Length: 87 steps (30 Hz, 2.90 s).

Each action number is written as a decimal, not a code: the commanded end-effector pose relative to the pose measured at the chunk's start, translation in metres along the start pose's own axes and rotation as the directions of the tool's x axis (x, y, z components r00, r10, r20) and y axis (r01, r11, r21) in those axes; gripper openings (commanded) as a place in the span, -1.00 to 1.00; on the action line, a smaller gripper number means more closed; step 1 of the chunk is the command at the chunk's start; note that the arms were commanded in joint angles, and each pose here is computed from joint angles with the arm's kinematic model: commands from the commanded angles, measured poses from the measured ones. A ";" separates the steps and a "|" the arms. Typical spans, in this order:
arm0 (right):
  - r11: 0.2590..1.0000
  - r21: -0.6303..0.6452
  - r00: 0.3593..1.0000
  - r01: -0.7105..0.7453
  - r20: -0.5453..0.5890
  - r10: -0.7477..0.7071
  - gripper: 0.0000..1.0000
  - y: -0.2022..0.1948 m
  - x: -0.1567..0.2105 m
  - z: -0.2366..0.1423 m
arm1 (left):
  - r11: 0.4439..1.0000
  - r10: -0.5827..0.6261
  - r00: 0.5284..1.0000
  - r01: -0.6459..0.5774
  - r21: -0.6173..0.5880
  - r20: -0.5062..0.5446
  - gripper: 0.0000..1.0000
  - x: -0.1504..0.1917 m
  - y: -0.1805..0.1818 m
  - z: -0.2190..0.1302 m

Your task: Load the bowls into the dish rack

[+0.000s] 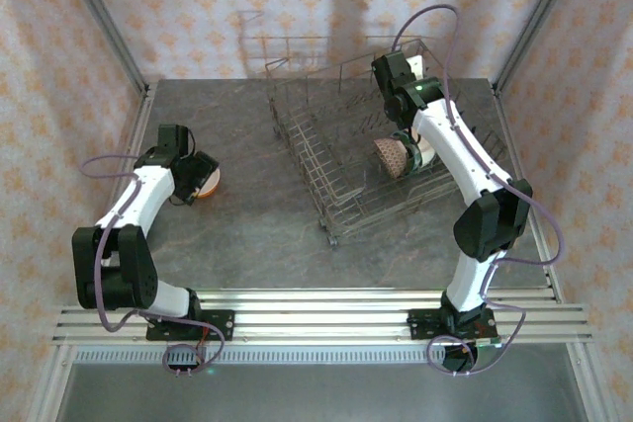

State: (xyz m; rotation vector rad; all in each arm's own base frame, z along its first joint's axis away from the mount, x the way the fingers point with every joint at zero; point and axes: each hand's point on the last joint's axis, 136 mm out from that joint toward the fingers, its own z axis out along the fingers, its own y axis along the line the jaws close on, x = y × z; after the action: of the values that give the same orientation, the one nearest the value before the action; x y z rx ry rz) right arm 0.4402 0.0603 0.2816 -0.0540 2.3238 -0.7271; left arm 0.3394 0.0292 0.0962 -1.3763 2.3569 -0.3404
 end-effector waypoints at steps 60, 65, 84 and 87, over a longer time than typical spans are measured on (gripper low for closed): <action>0.638 -0.766 0.961 -0.078 0.111 0.252 0.12 0.067 -0.089 -0.126 | 0.766 0.269 0.881 -0.440 0.468 0.389 -1.00 -0.006 -0.197 -0.182; 0.437 -0.898 0.939 -0.044 0.112 0.326 0.09 0.068 -0.105 -0.181 | 0.705 0.335 0.835 -0.529 0.473 0.436 -1.00 0.012 -0.239 -0.196; 0.305 -0.937 0.918 -0.172 -0.040 0.395 -0.08 0.080 -0.103 -0.193 | 0.535 0.494 0.723 -0.691 0.487 0.483 -1.00 0.084 -0.313 -0.210; 0.298 -0.937 0.918 -0.181 -0.052 0.394 -0.09 0.083 -0.104 -0.191 | 0.519 0.502 0.720 -0.694 0.499 0.479 -1.00 0.089 -0.319 -0.212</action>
State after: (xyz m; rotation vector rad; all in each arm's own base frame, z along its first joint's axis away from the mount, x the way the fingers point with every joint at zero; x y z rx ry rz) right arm 0.4082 0.2478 0.4232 -0.2456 2.1159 0.8851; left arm 0.4518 -0.1952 0.3736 -0.2304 2.0438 -0.6090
